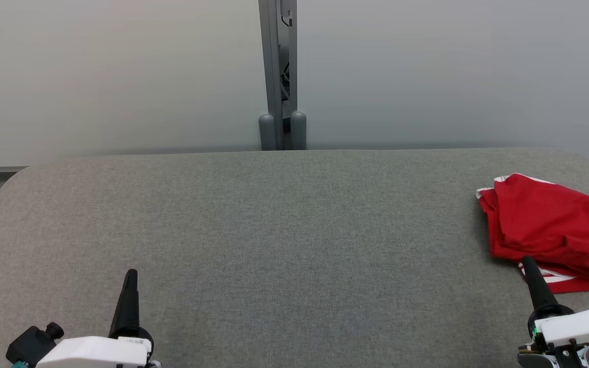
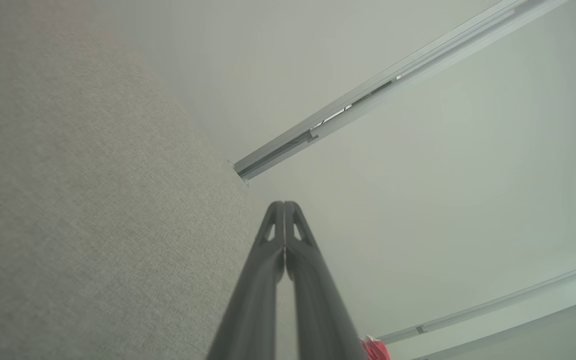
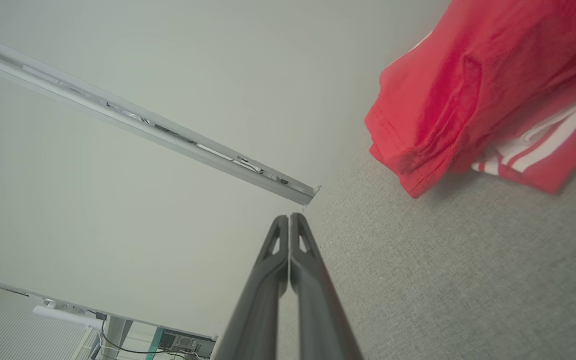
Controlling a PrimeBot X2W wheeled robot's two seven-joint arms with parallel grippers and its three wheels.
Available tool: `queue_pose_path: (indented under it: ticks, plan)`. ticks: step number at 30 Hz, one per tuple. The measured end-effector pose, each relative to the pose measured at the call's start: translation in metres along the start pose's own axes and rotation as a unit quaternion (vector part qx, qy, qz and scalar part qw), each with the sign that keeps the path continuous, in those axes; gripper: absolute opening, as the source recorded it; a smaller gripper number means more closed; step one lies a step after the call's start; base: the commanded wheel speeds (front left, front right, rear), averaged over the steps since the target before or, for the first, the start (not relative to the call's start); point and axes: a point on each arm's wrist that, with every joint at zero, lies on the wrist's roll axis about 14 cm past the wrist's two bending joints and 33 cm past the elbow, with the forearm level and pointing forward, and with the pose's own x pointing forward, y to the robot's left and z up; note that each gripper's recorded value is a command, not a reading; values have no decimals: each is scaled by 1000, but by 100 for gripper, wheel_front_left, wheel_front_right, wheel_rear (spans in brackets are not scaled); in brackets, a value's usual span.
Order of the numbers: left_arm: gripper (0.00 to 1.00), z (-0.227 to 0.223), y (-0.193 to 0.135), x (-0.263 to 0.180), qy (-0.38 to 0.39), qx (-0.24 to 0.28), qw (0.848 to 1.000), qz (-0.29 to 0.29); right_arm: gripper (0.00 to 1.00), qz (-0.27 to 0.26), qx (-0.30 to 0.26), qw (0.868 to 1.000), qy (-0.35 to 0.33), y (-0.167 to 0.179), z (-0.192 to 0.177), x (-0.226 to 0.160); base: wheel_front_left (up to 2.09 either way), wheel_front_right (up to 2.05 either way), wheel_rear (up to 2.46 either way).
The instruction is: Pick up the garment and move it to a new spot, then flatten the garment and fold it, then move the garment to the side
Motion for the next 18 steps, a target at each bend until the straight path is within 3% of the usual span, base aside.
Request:
queue_pose_path:
  ticks: [18]
  plan:
    - [0, 5, -6, 10, -3, -87, 996, -8, 0, 6, 83, 997, 2, 3, 7, 10, 0, 0, 0]
